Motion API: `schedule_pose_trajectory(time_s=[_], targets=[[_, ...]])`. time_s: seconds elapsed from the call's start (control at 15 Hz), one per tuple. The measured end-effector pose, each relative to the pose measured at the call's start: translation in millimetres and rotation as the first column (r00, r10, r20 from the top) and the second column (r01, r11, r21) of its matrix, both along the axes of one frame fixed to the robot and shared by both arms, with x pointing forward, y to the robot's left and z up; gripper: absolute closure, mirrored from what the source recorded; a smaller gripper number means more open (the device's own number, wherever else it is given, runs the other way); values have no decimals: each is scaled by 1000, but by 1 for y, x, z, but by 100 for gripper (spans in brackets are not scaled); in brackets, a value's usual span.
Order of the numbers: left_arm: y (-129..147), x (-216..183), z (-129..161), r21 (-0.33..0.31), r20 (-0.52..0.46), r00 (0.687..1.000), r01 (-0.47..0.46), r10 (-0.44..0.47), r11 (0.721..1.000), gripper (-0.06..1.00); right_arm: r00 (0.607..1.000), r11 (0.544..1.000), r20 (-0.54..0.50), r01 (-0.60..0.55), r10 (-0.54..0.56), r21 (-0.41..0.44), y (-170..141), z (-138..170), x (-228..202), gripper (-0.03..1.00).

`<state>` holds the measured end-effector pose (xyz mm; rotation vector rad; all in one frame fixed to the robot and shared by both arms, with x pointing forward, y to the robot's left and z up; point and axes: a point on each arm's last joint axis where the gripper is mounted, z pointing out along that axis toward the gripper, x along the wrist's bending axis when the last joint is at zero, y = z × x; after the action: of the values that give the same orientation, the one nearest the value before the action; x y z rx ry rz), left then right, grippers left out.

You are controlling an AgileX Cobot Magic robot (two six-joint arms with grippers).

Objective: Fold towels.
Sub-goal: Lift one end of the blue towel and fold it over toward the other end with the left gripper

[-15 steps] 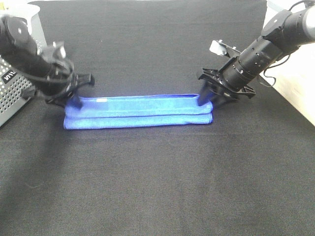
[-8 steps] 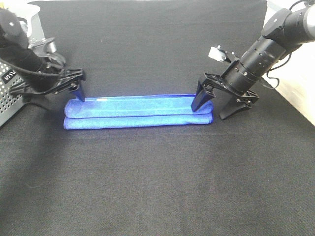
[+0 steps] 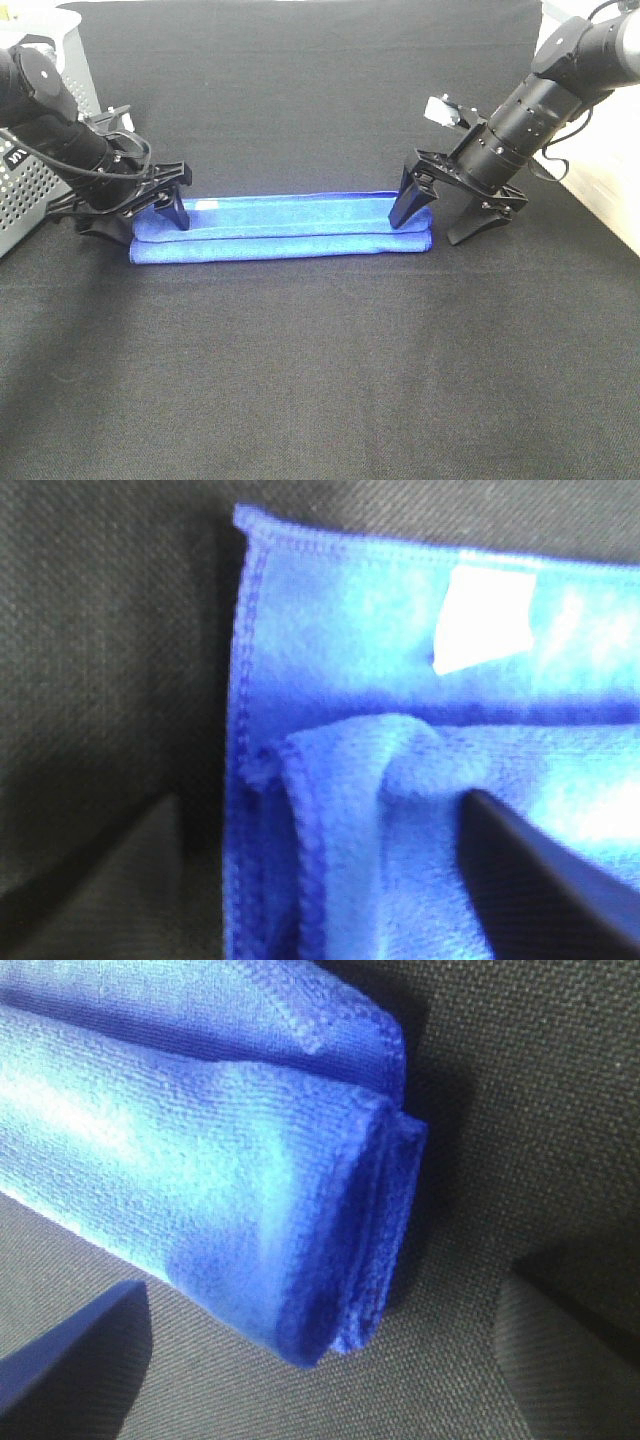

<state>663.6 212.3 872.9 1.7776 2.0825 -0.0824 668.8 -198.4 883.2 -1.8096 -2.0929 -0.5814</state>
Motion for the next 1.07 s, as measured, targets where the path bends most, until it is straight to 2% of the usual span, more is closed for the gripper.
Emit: schedule_pose_trajectory(time_s=[0.07,0.13,0.33,0.53,0.67,0.73,0.8,0.93,1.07], targets=[[-1,0,-1,-10,-3,1000,-8,8,1000,42,1000,1000,0,0,0,-1,0,0,0,9],[-1,0,-1,-10,-3,1000,-8,8,1000,42,1000,1000,0,0,0,-1,0,0,0,9],[-3,1,-4,-22,1,1000,-22,22,1000,86,1000,1000,-3,5,-5,-1,0,0,0,9],[0,1,-3,9,4,1000,-7,7,1000,88,1000,1000,-5,7,-7,0,0,0,0,9],[9,-2,8,94,-7,1000,28,-27,995,88,1000,1000,-13,19,-19,0,0,0,0,9],[20,-1,22,176,-13,999,45,-44,983,88,1000,1000,-15,22,-22,0,0,0,0,9],[25,0,40,223,5,999,51,-54,973,88,1000,1000,-16,24,-24,0,0,0,0,9],[25,4,77,246,48,997,42,-55,968,88,999,999,-22,35,-35,0,0,0,0,9],[10,5,98,226,39,996,65,-75,972,88,999,999,-34,42,-42,2,0,0,-1,9]])
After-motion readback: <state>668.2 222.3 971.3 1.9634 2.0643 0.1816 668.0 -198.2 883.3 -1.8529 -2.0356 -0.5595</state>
